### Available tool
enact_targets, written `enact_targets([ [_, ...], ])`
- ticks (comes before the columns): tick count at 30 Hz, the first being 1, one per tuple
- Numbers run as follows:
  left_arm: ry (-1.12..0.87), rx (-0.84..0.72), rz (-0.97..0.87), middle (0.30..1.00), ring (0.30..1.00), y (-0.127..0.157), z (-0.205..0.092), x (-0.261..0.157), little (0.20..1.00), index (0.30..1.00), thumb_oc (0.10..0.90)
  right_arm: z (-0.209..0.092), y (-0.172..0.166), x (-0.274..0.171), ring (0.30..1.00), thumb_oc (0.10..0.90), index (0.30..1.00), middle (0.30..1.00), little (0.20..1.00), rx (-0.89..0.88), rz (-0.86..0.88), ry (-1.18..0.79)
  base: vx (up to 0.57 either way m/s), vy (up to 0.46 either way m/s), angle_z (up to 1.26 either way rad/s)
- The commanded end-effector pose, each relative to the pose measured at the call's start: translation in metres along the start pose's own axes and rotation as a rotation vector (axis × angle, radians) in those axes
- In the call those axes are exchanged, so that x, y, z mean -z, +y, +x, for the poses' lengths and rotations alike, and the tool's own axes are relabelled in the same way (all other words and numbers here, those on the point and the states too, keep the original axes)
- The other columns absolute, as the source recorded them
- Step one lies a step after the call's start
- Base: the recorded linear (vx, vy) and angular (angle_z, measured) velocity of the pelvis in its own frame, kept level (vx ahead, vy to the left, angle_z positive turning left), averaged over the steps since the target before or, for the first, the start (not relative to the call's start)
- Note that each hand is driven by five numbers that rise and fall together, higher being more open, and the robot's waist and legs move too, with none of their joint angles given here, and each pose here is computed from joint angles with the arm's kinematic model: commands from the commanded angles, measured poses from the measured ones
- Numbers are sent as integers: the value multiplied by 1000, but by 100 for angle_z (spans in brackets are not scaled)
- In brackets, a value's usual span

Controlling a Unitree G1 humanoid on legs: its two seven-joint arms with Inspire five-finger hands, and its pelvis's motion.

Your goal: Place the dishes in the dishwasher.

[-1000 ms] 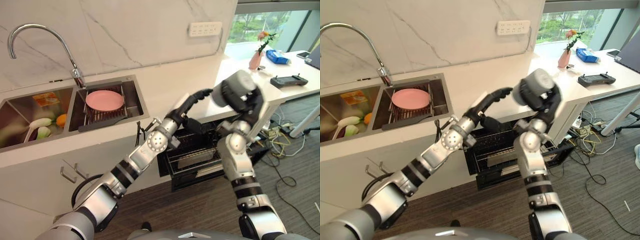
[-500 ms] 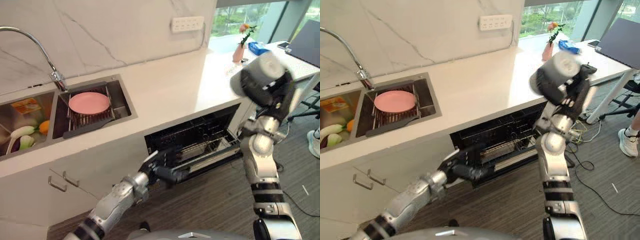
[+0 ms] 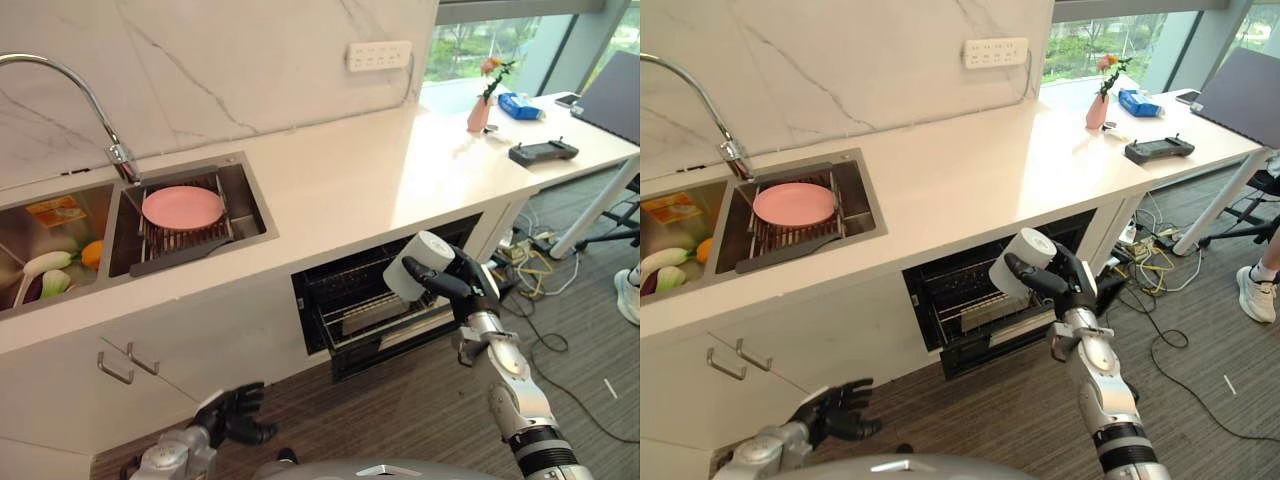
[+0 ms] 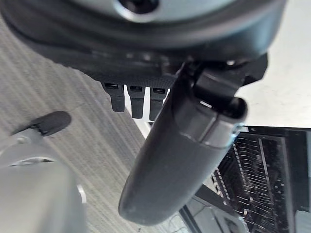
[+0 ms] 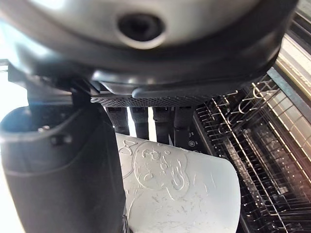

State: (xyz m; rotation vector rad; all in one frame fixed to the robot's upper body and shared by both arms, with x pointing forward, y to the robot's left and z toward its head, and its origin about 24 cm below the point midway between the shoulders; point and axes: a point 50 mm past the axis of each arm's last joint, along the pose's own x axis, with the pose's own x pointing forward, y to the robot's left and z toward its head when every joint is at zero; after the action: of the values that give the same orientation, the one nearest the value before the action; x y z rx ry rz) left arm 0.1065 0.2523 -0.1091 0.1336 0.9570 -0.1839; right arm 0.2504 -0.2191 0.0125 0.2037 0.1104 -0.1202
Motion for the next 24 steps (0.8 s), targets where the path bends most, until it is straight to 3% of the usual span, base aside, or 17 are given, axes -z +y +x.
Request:
enact_targets([
  [1,-88,-27,185,900,900,11,5,-26,900,900,800,29,10,-70,300,400,300,300,300,-61,-46,-310,18,26,17],
  [7,154,-68,206,900,900,10,5,32,900,900,800,45,-16,-71,300,400,300,300,300,56,-199,-259,0,9,20],
  [11,219,-42,193,900,900,3,5,48,900,900,800,57,-31,-80,300,400,300,300,300,131,-272,-246,-4,7,15],
  [24,288,-91,138,900,900,2,6,62,900,900,800,73,-52,-48,300,400,300,300,300,210,-465,10,4,6,19],
])
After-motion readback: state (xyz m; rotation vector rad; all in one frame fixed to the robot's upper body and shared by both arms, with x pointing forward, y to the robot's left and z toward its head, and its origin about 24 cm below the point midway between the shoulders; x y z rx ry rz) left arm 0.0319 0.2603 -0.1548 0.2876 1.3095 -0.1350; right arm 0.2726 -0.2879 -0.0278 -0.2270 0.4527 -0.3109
